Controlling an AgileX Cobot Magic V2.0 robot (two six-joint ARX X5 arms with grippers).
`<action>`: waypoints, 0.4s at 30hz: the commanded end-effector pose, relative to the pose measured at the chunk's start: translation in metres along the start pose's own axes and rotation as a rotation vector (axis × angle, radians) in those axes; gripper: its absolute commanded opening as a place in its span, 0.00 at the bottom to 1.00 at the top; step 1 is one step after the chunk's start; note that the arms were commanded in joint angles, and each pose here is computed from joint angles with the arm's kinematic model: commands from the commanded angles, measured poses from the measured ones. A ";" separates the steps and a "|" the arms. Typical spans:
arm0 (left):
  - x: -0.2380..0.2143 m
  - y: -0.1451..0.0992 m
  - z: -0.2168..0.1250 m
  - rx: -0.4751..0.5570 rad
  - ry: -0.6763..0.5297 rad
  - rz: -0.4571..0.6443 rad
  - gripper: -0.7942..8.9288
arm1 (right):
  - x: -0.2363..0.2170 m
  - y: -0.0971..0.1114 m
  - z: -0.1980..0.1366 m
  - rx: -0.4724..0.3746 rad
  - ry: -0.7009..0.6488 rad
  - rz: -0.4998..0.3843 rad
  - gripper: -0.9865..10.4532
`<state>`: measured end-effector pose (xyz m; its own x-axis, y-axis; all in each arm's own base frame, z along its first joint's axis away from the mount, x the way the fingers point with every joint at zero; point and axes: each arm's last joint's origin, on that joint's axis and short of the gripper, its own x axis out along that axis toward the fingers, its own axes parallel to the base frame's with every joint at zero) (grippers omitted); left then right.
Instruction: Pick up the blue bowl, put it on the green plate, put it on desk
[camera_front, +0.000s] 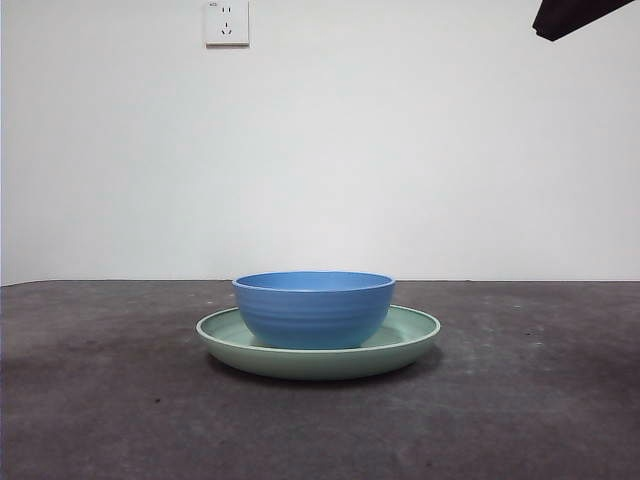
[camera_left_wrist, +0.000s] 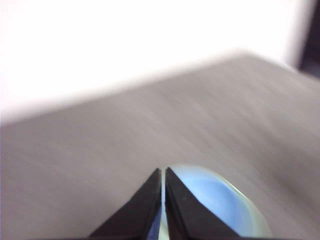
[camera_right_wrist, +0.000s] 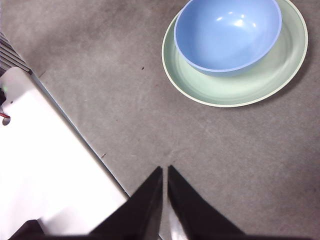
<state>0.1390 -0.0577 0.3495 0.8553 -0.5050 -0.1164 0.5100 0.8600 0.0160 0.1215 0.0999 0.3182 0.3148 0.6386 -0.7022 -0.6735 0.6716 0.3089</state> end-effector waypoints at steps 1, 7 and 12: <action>-0.014 0.010 0.001 0.035 -0.155 0.154 0.09 | -0.001 0.002 0.004 -0.018 -0.012 0.007 0.10; -0.045 0.022 -0.034 0.108 -0.274 0.379 0.09 | -0.001 0.002 0.004 -0.018 -0.012 0.007 0.10; -0.053 0.026 -0.081 0.120 -0.232 0.472 0.09 | -0.001 0.002 0.004 -0.018 -0.012 0.007 0.10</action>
<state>0.0997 -0.0040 0.2824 0.9833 -0.0912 0.1578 0.0748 0.9914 0.1071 0.1215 0.0999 0.3182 0.3148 0.6386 -0.7022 -0.6735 0.6716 0.3089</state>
